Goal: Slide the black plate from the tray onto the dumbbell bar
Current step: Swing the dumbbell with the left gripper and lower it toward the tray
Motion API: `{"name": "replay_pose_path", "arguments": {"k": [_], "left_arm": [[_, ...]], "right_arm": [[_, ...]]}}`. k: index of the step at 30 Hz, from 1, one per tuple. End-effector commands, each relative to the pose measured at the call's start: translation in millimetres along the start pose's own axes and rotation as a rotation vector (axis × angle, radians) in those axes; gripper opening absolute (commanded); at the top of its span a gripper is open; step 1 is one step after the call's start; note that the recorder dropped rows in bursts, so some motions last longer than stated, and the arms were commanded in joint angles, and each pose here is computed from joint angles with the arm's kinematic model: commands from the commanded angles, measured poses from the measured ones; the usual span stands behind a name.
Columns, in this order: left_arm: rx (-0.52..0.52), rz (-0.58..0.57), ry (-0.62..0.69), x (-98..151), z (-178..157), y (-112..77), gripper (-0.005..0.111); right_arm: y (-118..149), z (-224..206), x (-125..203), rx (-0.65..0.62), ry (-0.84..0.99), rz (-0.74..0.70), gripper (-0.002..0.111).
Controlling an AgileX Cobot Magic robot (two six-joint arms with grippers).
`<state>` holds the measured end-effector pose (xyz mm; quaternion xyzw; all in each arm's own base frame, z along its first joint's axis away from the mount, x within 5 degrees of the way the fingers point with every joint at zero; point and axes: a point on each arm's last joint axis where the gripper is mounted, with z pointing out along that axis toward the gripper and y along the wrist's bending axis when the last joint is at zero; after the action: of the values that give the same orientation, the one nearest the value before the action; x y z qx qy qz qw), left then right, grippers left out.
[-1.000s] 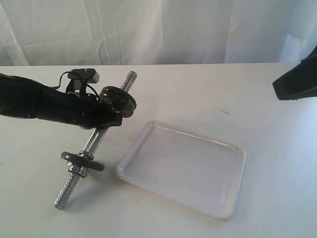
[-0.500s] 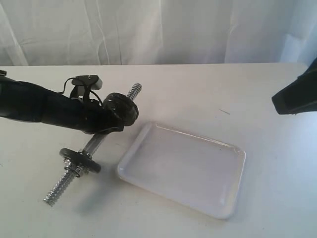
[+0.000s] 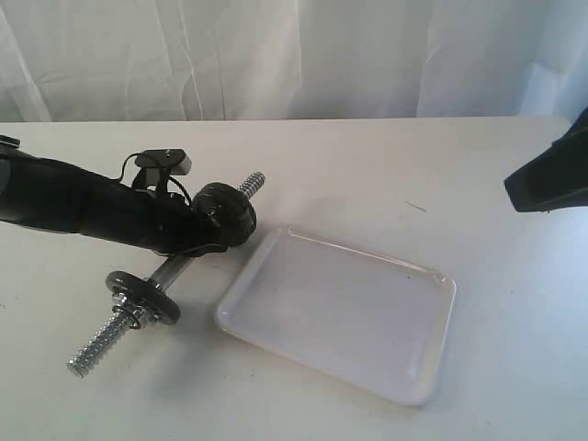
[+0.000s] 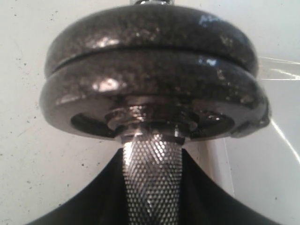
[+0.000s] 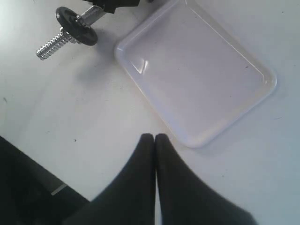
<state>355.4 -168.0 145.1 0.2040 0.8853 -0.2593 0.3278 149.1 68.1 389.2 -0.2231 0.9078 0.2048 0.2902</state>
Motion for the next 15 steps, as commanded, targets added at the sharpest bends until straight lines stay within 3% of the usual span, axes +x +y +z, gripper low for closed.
{"name": "replay_pose_path", "arguments": {"k": [1,11,15], "left_arm": [[0.070,-0.053,-0.104,-26.7,-15.7,-14.1,0.000],[0.083,-0.060,-0.104,-26.7,-15.8,-15.2,0.000],[0.136,-0.068,-0.104,-26.8,-16.4,-20.0,0.000]], "right_arm": [[-0.6,-0.6,1.1,0.006,-0.003,0.002,0.000],[-0.6,-0.6,1.1,0.006,-0.003,0.002,0.000],[-0.6,-0.6,1.1,0.006,-0.003,0.000,0.000]]}}
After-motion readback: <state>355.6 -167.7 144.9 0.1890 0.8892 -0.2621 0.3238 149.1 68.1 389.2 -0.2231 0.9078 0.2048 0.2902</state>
